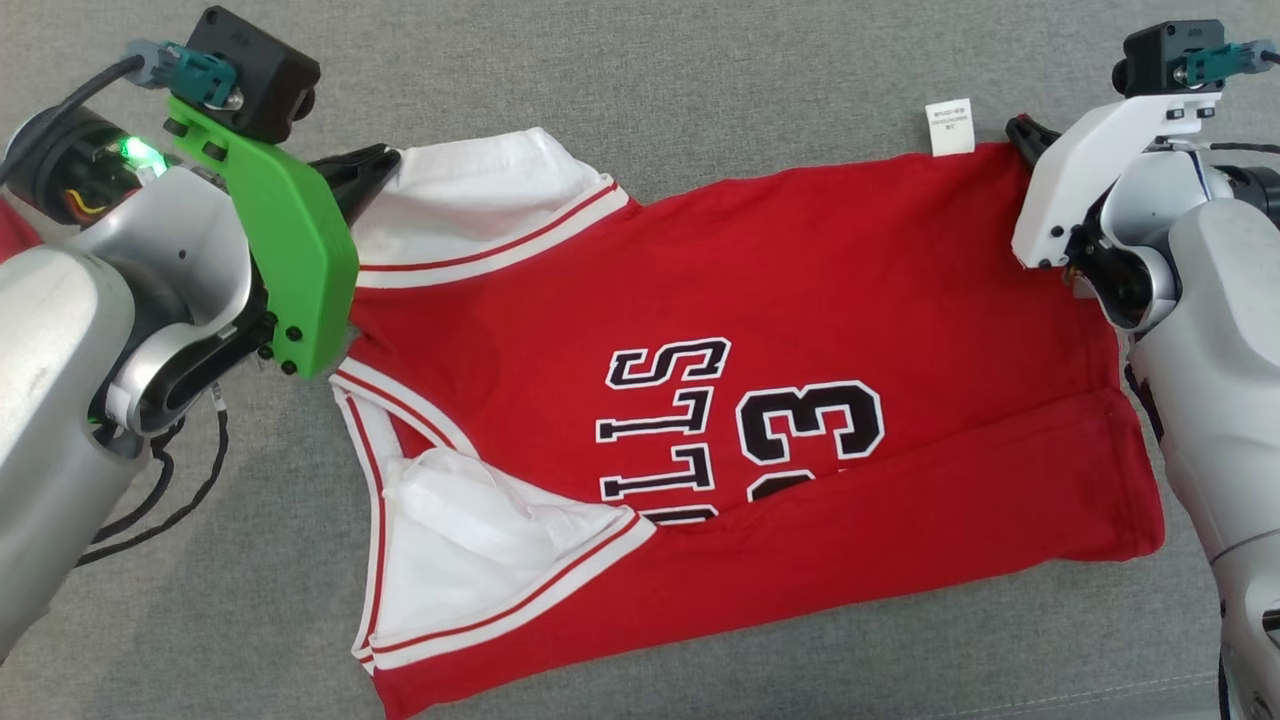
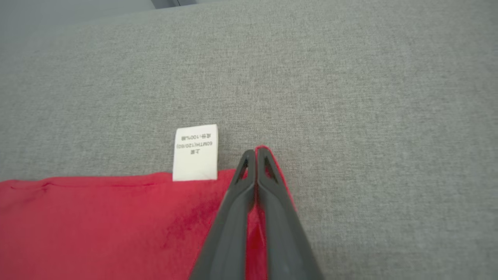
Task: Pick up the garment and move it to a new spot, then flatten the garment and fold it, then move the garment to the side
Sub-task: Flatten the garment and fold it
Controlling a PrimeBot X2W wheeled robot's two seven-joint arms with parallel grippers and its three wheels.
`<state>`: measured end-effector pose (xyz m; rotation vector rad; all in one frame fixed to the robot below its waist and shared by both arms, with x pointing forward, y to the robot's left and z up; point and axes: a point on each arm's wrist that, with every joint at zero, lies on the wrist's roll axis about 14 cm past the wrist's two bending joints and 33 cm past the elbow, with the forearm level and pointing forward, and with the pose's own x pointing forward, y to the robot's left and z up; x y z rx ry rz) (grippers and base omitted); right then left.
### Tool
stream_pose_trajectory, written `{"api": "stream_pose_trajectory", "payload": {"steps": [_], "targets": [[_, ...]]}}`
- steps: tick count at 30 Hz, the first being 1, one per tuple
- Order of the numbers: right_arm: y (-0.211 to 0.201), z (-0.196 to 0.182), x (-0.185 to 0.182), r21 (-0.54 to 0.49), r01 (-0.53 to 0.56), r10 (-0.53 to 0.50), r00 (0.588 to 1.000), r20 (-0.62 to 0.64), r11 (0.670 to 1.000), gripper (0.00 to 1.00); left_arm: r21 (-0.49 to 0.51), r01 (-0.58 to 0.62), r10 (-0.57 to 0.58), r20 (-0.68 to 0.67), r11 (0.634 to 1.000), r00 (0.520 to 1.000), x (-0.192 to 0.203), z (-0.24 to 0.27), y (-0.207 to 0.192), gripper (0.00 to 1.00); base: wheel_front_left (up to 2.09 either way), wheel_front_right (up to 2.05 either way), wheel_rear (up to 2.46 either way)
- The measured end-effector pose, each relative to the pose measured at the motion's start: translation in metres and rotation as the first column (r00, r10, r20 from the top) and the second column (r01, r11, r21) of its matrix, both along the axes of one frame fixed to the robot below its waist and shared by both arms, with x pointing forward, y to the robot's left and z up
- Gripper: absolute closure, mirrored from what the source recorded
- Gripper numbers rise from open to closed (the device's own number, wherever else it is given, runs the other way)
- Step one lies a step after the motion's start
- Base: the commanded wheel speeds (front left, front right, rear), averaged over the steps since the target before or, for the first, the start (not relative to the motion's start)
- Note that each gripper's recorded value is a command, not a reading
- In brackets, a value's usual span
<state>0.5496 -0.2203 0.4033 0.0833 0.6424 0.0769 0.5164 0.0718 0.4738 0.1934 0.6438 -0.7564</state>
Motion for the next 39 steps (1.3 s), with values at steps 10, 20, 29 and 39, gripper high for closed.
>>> {"api": "stream_pose_trajectory", "payload": {"steps": [10,20,29,39], "targets": [[-0.024,0.032,0.011,0.034,0.060,-0.064,0.991,0.115,0.998,1.00,-0.122,-0.029,0.052,0.191,0.992,0.980,0.026,0.042,0.000,1.00,0.00,0.00,0.00],[-0.032,0.060,0.011,0.093,0.066,-0.084,0.975,0.206,0.993,1.00,-0.198,-0.048,0.105,0.286,0.979,0.953,0.029,0.067,0.005,1.00,0.00,0.00,0.00],[-0.050,0.052,-0.021,0.131,0.099,-0.123,0.973,0.194,0.986,1.00,-0.317,-0.102,0.184,0.239,0.943,0.953,-0.016,0.064,0.017,1.00,0.00,0.00,0.00],[-0.041,0.040,-0.053,0.148,0.060,-0.086,0.981,0.177,0.987,1.00,-0.395,-0.184,0.251,0.126,0.900,0.960,-0.093,0.050,0.024,1.00,0.00,0.00,0.00]]}}
